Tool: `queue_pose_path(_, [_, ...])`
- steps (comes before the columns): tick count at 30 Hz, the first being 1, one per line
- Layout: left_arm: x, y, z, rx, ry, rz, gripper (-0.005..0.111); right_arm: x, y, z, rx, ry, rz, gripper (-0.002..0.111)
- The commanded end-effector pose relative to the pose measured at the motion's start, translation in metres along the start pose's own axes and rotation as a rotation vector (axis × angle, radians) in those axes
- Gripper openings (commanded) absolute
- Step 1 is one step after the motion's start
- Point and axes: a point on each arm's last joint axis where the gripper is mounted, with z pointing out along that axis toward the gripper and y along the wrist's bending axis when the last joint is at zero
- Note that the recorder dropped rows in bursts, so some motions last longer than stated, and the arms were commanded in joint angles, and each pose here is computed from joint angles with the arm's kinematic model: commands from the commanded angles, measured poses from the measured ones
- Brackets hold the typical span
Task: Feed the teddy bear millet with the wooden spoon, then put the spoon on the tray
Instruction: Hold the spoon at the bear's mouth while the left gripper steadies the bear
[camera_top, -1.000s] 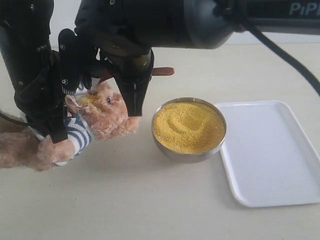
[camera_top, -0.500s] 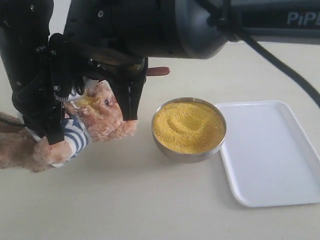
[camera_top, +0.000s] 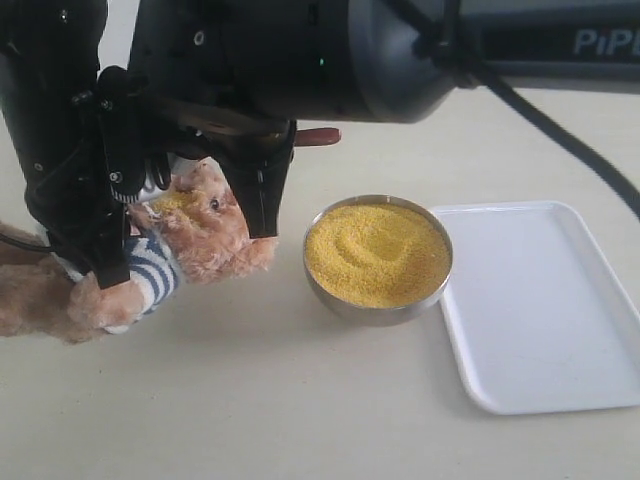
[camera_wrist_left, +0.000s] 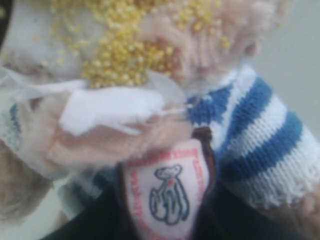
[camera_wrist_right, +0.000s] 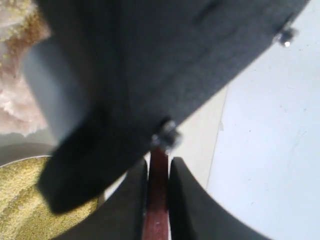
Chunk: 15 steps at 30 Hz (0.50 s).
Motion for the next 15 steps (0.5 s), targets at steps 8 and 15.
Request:
queue_pose_path(8, [-0.0037,-0.0041,-0.0057,0.018,-0.053,-0.012,0.004,-0.0066,0.0041,-0.0023,0.026,-0.043,-0.016,0.0])
queue_pose_path(15, [-0.0037,-0.0041,-0.0057,0.018,-0.053,-0.012,0.004,-0.0047,0.0047,-0.0036,0.01,-0.029,0.011,0.0])
